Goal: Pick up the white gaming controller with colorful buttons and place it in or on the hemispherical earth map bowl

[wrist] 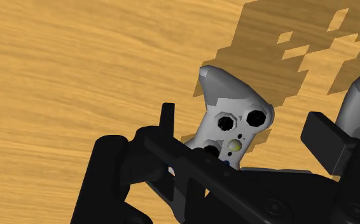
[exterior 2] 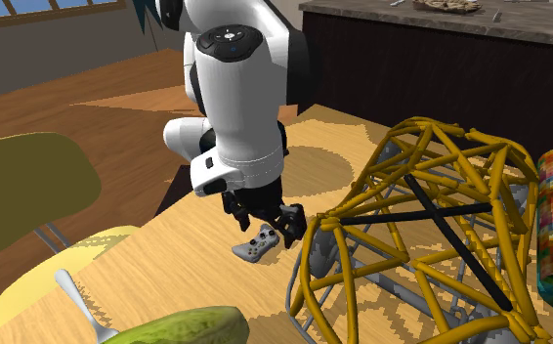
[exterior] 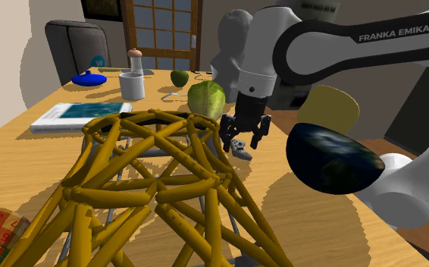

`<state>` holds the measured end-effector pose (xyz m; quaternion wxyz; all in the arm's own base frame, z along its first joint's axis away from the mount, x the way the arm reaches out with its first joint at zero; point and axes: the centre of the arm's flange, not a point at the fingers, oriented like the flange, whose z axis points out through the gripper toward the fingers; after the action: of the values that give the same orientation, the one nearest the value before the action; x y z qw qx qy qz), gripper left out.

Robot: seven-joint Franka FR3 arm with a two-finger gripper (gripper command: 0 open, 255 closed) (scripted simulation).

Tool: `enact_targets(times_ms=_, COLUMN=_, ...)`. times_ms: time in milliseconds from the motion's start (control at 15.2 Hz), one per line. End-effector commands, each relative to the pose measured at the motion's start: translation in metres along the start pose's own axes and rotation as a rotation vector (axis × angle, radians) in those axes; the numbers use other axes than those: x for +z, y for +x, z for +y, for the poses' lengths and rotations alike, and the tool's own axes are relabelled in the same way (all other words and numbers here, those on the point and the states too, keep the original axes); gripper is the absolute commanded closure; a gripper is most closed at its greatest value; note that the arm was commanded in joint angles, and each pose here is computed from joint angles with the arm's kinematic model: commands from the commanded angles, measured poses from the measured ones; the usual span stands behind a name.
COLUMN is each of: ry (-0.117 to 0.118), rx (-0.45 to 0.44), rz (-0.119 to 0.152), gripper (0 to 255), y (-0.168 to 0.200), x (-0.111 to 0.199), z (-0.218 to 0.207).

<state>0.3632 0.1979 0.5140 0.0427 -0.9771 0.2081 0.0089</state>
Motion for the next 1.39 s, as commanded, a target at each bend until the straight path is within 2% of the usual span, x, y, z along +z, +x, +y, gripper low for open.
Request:
enact_targets(times_ms=0, ry=0.0, rx=0.0, rz=0.0, gripper=255, y=0.0, x=0.0, z=0.0)
enact_targets(times_ms=594, ry=0.0, rx=0.0, rz=0.0, gripper=255, y=0.0, x=0.0, z=0.0)
enact_targets(times_ms=1320, ry=0.0, rx=0.0, rz=0.0, gripper=255, y=-0.002, x=-0.058, z=-0.005)
